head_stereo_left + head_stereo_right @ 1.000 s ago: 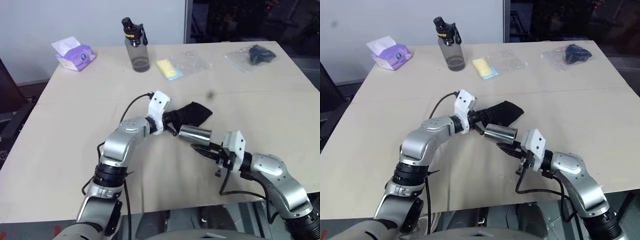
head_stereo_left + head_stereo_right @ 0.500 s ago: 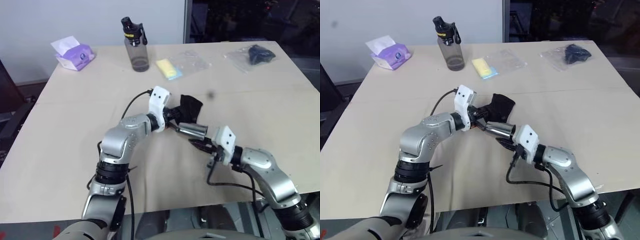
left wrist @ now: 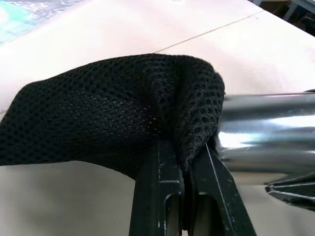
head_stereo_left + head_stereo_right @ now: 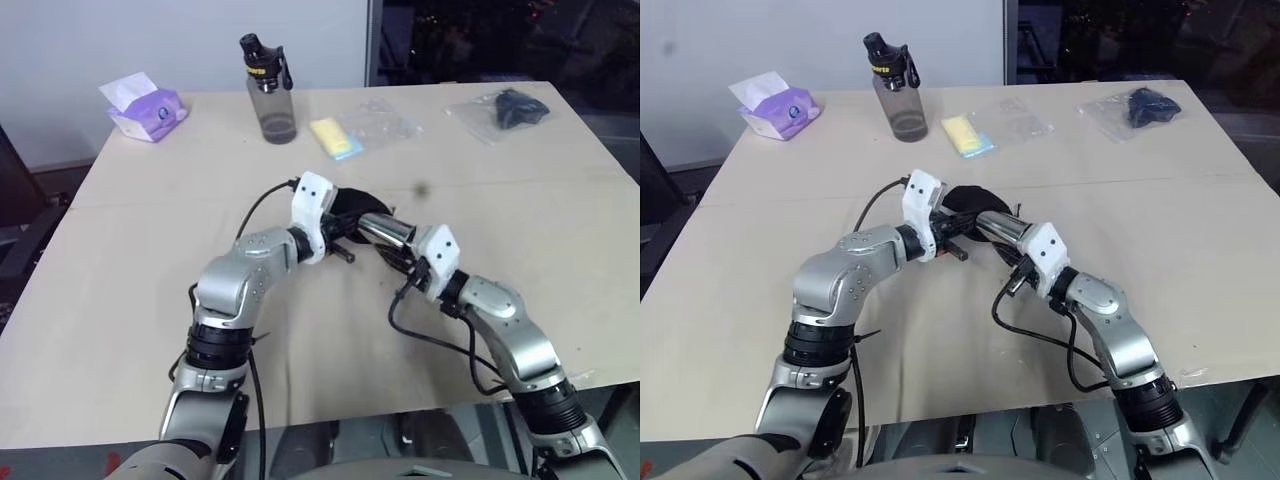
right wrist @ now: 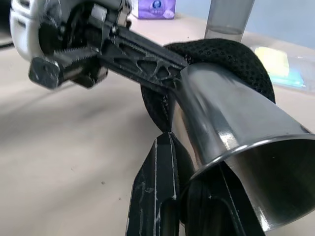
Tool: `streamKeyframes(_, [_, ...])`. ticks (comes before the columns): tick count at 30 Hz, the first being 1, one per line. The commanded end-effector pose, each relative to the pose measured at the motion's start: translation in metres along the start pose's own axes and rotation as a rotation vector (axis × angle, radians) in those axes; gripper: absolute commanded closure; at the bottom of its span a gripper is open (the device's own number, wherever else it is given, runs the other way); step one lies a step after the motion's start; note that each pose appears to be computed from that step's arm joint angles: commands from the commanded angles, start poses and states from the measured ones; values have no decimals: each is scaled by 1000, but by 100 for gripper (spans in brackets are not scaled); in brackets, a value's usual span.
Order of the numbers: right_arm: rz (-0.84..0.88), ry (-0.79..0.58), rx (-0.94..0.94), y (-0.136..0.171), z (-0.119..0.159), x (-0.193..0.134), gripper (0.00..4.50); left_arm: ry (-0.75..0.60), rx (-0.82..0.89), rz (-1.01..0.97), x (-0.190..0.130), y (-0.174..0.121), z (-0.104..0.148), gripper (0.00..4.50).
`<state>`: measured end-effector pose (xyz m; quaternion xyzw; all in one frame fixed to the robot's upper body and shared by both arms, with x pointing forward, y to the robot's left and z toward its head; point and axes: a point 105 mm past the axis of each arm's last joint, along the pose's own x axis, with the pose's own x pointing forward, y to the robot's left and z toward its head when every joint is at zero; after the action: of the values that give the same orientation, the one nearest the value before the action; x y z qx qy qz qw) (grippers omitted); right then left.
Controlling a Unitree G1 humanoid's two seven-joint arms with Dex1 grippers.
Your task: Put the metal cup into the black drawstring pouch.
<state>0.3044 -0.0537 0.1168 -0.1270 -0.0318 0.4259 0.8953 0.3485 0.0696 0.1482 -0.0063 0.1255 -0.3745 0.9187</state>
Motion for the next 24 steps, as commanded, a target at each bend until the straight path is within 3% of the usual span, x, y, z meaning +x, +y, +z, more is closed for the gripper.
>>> streamKeyframes(1, [36,-8,-108,4,7,6,444,-46,23,-73,2,-18,13,450])
streamKeyframes(7, [-4,41,-210,-7,1,14,444,-46,19,-85,2,-22,14,450])
streamKeyframes(10, [-76,0,-131,-16,8,21,444,-36,29,-95,2,-25,11,450])
streamKeyframes(17, [-185,-270,341,-29,51,37,444,-25,36,-134,1,-34,6,450])
streamKeyframes(24, [-187,-531,792,-49,65,17,444,-27,26,-124,-3,-31,4,450])
